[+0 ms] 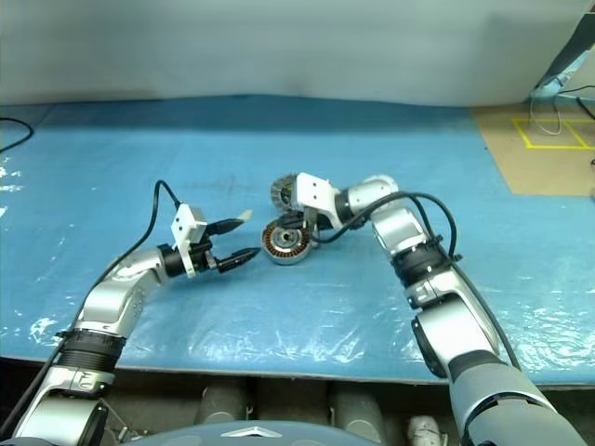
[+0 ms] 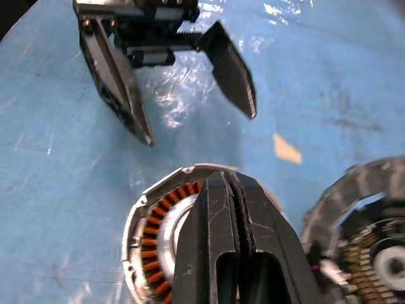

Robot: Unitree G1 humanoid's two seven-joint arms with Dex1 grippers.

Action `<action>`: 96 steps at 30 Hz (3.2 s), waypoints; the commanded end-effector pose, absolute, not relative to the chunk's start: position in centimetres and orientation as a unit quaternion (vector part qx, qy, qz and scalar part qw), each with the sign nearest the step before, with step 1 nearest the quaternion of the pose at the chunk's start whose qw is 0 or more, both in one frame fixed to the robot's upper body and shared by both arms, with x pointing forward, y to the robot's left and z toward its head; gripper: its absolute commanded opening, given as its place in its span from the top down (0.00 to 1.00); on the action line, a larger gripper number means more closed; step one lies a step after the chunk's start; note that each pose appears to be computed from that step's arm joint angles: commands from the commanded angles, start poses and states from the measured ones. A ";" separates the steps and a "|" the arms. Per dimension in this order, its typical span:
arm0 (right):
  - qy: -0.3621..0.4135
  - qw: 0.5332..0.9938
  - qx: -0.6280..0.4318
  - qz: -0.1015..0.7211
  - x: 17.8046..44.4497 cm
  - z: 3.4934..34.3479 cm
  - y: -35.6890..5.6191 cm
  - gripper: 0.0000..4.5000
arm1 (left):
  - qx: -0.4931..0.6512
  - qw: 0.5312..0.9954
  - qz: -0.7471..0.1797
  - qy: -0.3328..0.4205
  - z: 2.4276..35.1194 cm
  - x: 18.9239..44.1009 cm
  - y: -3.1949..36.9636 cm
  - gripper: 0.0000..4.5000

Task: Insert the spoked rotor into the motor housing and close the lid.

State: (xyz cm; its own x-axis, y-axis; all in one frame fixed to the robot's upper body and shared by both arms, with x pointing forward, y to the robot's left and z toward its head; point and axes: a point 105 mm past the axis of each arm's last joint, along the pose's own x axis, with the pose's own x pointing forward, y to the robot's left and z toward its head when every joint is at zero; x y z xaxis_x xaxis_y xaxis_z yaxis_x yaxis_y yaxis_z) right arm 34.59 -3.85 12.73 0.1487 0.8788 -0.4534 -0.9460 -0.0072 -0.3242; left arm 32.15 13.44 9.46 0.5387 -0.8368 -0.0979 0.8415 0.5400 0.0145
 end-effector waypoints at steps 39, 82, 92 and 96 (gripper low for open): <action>0.062 0.809 -0.138 0.569 37.3 12.4 -3.4 0.99 | 0.035 0.865 -0.500 0.025 10.0 32.0 12.0 0.00; 0.421 0.830 0.098 0.351 36.2 1.8 -6.8 0.99 | 0.037 0.862 -0.506 0.025 9.7 31.9 11.8 0.00; 0.441 0.813 0.172 0.340 35.1 1.6 -6.3 0.99 | 0.035 0.860 -0.508 0.026 9.7 32.0 11.5 0.00; 0.284 0.835 0.184 0.434 36.3 8.0 -4.7 0.99 | 0.036 0.861 -0.507 0.027 9.6 31.9 11.6 0.00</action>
